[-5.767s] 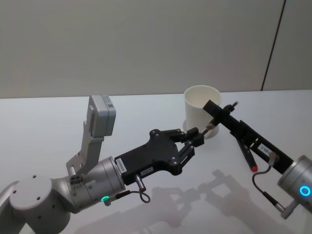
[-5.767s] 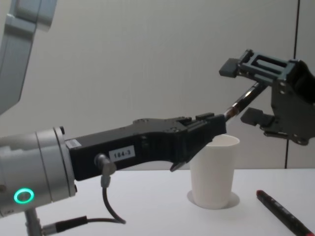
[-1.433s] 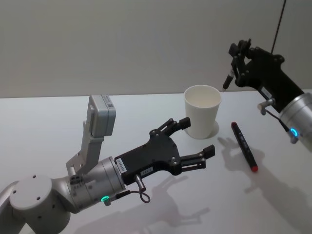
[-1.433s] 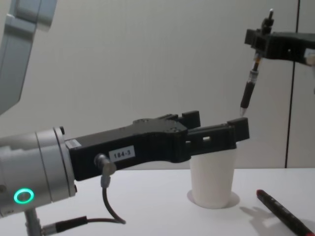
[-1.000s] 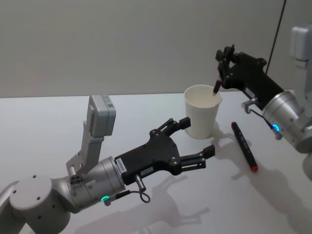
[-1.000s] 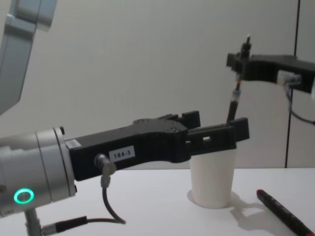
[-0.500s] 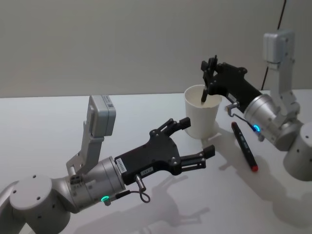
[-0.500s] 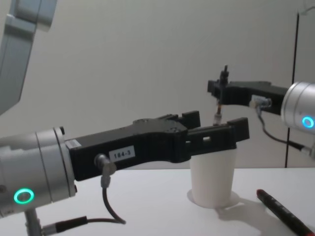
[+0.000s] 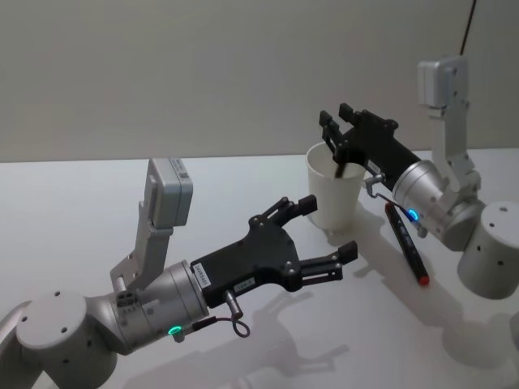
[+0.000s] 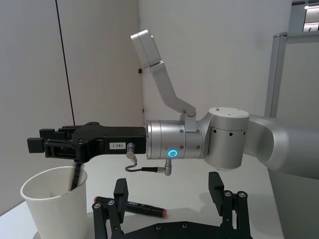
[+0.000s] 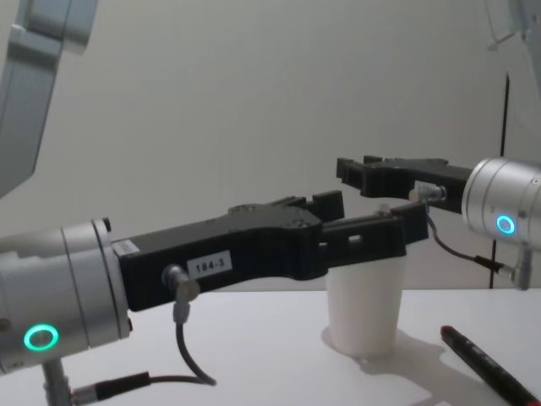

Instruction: Place the pen into the pen holder.

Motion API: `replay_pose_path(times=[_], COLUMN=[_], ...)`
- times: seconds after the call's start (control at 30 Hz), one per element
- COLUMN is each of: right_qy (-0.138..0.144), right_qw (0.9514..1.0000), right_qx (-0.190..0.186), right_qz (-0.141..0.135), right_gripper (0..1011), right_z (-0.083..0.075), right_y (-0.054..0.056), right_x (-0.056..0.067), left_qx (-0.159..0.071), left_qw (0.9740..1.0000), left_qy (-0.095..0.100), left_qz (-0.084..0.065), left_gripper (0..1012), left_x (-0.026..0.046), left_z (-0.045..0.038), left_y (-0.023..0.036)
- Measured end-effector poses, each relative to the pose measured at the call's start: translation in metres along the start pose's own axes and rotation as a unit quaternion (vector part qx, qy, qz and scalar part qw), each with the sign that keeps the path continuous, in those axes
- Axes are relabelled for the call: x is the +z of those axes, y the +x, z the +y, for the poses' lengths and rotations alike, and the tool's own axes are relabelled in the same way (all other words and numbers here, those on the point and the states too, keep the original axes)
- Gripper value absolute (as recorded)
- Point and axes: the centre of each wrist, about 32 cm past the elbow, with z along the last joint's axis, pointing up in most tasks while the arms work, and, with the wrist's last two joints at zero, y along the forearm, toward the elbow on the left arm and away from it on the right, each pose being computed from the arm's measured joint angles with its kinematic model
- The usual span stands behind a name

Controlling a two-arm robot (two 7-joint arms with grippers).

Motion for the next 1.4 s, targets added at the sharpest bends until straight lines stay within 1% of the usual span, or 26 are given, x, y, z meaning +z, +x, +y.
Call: replay_pose_path(times=[0.03,0.07,0.13,0.17,0.27,0.3,0.37,0.43,0.47,0.5,0.6,0.67,0.7,0.8,0.93,1.2,1.4], right_qy=[-0.001,-0.001,-0.002,-0.003,-0.004,-0.005,-0.005,-0.006,-0.006,-0.006,-0.006,-0.006,-0.004,0.002,0.008,0.024,0.023], right_qw=[1.0000,1.0000,1.0000,1.0000,1.0000,1.0000,1.0000,1.0000,1.0000,1.0000,1.0000,1.0000,1.0000,1.0000,0.9999,0.9997,0.9997], right_qx=[0.000,0.000,0.000,0.000,0.000,0.000,0.000,0.000,0.000,-0.001,0.000,0.000,0.000,0.001,0.002,0.000,-0.002], right_qz=[0.000,0.000,0.001,0.001,0.001,0.001,0.002,0.002,0.002,0.002,0.002,0.002,0.003,0.005,0.007,0.009,0.009], right_gripper=[340,396,446,505,566,628,667,740,740,794,894,922,974,1002,1002,1002,1002], right_z=[0.001,0.001,0.001,0.002,0.003,0.003,0.003,0.003,0.004,0.004,0.004,0.004,0.003,0.000,-0.004,-0.018,-0.019], right_y=[0.000,0.000,-0.001,-0.001,-0.001,-0.001,-0.001,-0.001,-0.001,-0.001,-0.001,-0.001,-0.002,-0.002,-0.002,-0.004,-0.004], right_x=[0.000,0.000,-0.001,-0.001,-0.002,-0.002,-0.002,-0.002,-0.002,-0.002,-0.003,-0.002,-0.002,0.000,0.002,0.009,0.008], left_qx=[0.000,0.000,0.000,0.000,0.000,0.000,0.000,0.000,0.000,0.000,0.000,0.000,0.000,0.000,0.000,0.000,0.002], left_qw=[1.0000,1.0000,1.0000,1.0000,1.0000,1.0000,1.0000,1.0000,1.0000,1.0000,1.0000,1.0000,1.0000,1.0000,1.0000,1.0000,1.0000], left_qy=[0.000,0.000,0.000,0.000,0.000,0.000,0.000,0.000,0.000,0.000,0.000,0.000,0.000,0.000,0.000,0.000,0.001], left_qz=[0.000,0.000,0.000,0.000,0.000,0.000,0.000,0.000,0.000,0.000,0.000,0.000,0.000,0.000,0.000,0.000,-0.001], left_gripper=[1001,1001,1001,1001,1001,1001,1001,1001,1001,1001,1001,1001,1001,1001,1001,1001,1001], left_x=[0.0000,0.0000,0.0000,0.0000,0.0000,0.0000,0.0000,0.0000,0.0000,0.0000,0.0000,0.0000,0.0000,0.0000,0.0000,0.0000,-0.0002], left_z=[0.0000,0.0000,0.0000,0.0000,0.0000,0.0000,0.0000,0.0000,0.0000,0.0000,0.0000,0.0000,0.0000,0.0000,0.0000,0.0000,-0.0002], left_y=[0.0000,0.0000,0.0000,0.0000,0.0000,0.0000,0.0000,0.0000,0.0000,0.0000,0.0000,0.0000,0.0000,0.0000,0.0000,0.0000,-0.0001])
